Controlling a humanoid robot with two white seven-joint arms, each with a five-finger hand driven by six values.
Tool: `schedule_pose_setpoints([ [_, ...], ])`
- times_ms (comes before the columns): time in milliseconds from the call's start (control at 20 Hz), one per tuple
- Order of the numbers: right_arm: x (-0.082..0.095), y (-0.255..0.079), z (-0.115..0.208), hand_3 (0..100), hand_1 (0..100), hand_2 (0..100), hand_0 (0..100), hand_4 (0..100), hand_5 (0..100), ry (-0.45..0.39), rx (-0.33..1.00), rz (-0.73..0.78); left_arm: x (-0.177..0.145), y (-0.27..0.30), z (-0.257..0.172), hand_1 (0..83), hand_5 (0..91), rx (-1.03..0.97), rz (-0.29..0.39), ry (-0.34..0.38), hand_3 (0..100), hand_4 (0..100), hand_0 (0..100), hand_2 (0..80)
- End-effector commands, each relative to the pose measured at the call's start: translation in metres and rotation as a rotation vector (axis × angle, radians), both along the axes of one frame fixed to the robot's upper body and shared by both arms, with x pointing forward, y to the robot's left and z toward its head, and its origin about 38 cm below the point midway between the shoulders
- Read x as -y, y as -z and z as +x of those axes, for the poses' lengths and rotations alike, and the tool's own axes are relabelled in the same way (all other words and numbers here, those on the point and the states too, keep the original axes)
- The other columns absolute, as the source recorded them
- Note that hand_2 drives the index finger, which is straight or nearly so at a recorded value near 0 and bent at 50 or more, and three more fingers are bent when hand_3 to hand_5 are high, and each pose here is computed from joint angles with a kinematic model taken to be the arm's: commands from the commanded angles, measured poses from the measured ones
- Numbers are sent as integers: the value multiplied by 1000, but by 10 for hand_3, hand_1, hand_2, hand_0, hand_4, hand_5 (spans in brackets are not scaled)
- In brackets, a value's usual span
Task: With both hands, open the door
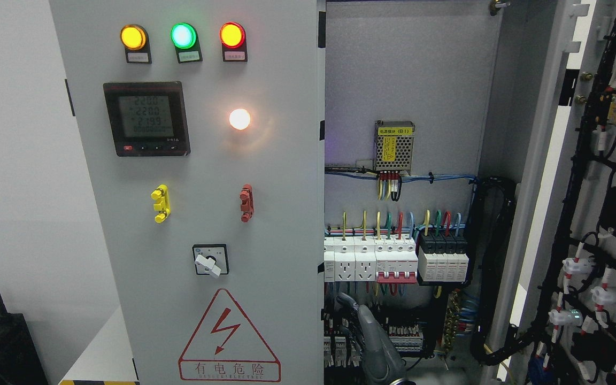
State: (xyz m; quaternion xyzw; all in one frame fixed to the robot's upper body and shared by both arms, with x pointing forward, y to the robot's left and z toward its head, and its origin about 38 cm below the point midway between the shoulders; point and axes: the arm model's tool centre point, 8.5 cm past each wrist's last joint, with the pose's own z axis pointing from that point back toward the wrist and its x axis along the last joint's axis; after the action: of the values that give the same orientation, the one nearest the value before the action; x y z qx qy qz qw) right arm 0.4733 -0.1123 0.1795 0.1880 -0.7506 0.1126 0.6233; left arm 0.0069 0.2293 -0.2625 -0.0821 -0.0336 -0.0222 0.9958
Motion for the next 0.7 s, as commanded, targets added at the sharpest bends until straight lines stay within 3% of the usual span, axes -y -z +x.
schedule_pose_setpoints([
  [0,-1,-3,4,0,0,0,0,0,0,-2,0,1,-1,0,-8,0,0,3,2,-1,0,44,0,0],
  [651,-6,-11,6,0,0,0,0,0,0,-44,8,21,-1,0,-8,0,0,3,2,-1,0,43,0,0],
])
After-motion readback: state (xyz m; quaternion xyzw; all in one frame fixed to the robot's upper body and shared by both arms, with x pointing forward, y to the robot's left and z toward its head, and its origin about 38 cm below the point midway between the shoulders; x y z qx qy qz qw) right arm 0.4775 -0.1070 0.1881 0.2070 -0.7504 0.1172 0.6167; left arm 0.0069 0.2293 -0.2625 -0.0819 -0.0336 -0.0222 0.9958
